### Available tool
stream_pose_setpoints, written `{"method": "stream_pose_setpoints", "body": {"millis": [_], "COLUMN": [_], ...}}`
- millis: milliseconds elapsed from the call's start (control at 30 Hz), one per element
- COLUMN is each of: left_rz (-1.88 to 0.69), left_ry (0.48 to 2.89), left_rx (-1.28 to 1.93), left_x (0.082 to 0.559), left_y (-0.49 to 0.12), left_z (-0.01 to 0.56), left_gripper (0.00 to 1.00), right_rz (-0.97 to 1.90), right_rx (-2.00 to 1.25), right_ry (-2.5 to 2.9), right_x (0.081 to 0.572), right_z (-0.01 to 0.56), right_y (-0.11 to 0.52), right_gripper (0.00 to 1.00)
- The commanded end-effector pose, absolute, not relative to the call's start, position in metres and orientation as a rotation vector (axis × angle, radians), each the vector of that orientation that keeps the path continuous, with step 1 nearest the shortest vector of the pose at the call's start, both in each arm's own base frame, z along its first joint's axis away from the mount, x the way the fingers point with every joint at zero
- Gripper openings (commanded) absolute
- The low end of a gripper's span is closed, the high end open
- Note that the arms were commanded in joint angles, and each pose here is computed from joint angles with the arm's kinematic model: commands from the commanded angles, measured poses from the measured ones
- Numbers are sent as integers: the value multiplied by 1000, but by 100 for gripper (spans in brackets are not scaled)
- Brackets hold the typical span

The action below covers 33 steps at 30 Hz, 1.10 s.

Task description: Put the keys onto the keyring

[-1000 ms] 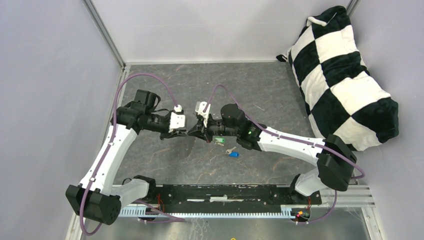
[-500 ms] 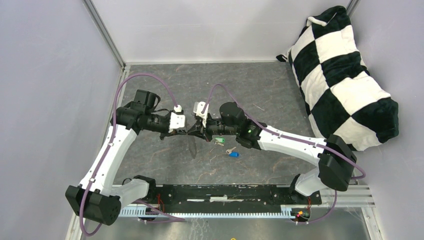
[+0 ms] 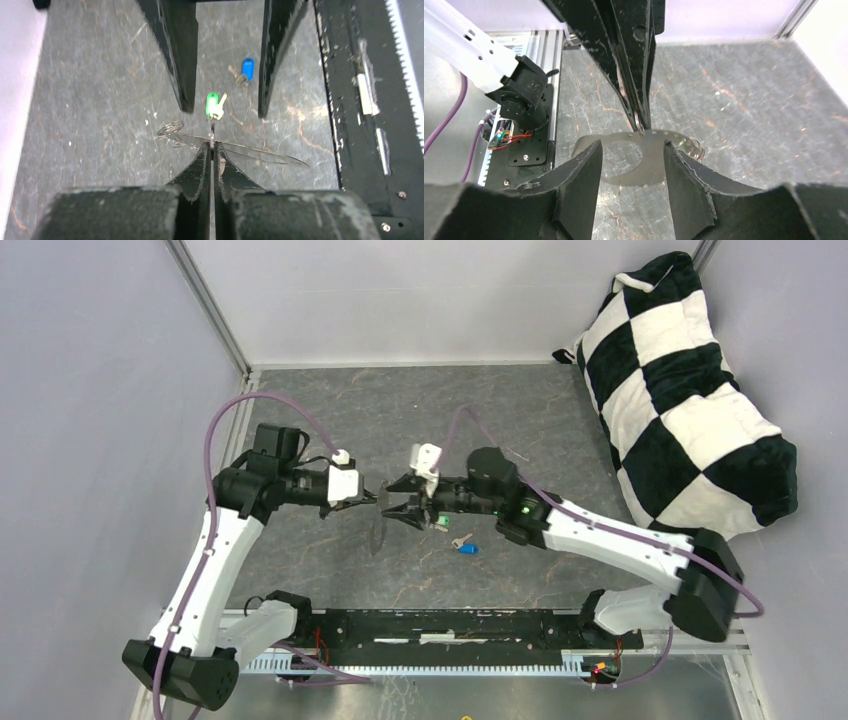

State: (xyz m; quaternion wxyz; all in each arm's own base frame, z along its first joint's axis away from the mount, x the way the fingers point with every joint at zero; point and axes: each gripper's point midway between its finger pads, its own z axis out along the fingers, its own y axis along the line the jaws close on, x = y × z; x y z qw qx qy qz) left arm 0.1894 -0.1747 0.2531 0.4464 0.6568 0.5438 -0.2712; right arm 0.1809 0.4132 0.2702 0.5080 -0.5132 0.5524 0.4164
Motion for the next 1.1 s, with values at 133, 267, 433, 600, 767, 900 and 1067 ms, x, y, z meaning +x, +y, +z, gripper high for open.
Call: {"method": "stream_pose_setpoints", "body": {"millis": [133, 267, 433, 600, 767, 900, 1067], "left_rz": [-939, -1065, -1182, -1233, -1267, -1261, -1250], "left_ry": [1106, 1053, 1020, 1010, 1005, 1005, 1010], "left_rx": [1517, 1491, 1462, 1448, 1441, 1443, 1446], "left_x": [148, 135, 124, 119, 116, 118, 119], "left_y": [-201, -206, -209, -209, -210, -210, -210], "left_z": [312, 325, 338, 345, 346, 345, 342], "left_gripper": [2, 2, 2, 2, 2, 2, 2], "right_rz": [1021, 1104, 1143, 1172, 1193, 1214, 1234], "right_rx": [-1136, -1186, -1168, -1145, -1126, -1109, -1098], "right_ry": [952, 876, 852, 832, 846, 846, 862], "right_x": [143, 125, 122, 120, 122, 123, 126], "right_z": [332, 343, 348, 355, 357, 361, 362], "right_y": [368, 370, 373, 375, 377, 381, 388], "right_gripper": [53, 42, 39, 39, 39, 38, 36]}}
